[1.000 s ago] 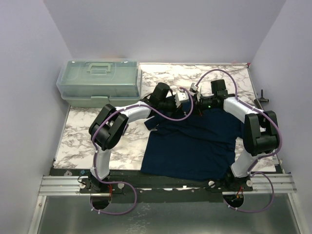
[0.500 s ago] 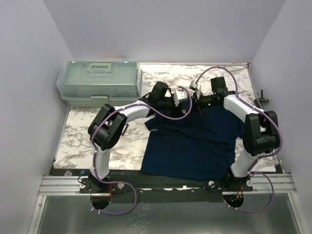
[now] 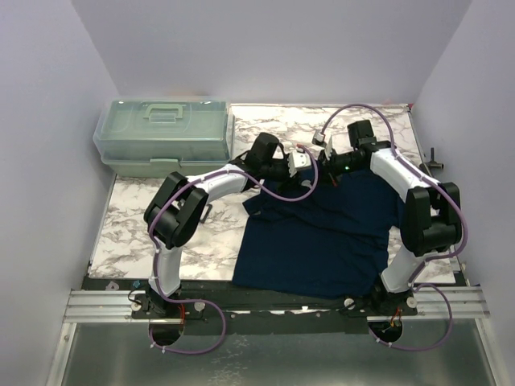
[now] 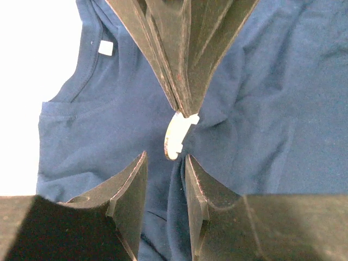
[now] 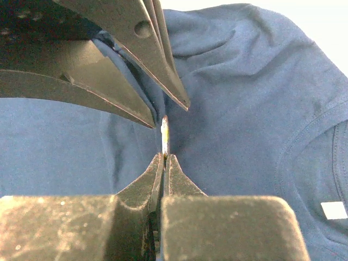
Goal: Remove the brooch from the garment
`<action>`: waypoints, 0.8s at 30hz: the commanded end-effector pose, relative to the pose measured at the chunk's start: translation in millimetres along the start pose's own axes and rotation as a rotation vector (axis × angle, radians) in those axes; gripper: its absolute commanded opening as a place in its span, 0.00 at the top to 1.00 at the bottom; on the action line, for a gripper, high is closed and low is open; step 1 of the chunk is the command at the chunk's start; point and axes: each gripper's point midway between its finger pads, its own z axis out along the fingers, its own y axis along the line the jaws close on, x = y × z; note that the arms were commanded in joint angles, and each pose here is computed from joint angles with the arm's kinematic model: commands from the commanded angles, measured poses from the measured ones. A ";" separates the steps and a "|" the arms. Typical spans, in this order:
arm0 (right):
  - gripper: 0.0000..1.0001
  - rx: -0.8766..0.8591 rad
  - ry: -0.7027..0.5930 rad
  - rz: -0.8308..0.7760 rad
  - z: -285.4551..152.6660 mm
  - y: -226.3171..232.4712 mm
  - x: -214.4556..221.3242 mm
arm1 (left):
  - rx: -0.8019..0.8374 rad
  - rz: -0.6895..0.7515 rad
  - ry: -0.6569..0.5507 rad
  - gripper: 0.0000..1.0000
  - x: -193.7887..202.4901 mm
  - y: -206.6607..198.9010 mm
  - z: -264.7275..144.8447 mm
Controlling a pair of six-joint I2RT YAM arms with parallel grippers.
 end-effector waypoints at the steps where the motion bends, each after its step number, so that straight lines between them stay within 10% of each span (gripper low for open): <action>1: 0.99 -0.017 0.051 0.019 -1.8 0.8 8.7 | 0.000 0.090 -0.045 0.64 -31.6 2.8 -4.8; 24: 0.99 -0.067 0.007 -0.008 -2.0 10.3 -0.1 | 0.054 0.091 -0.060 1.00 -42.0 -13.4 7.1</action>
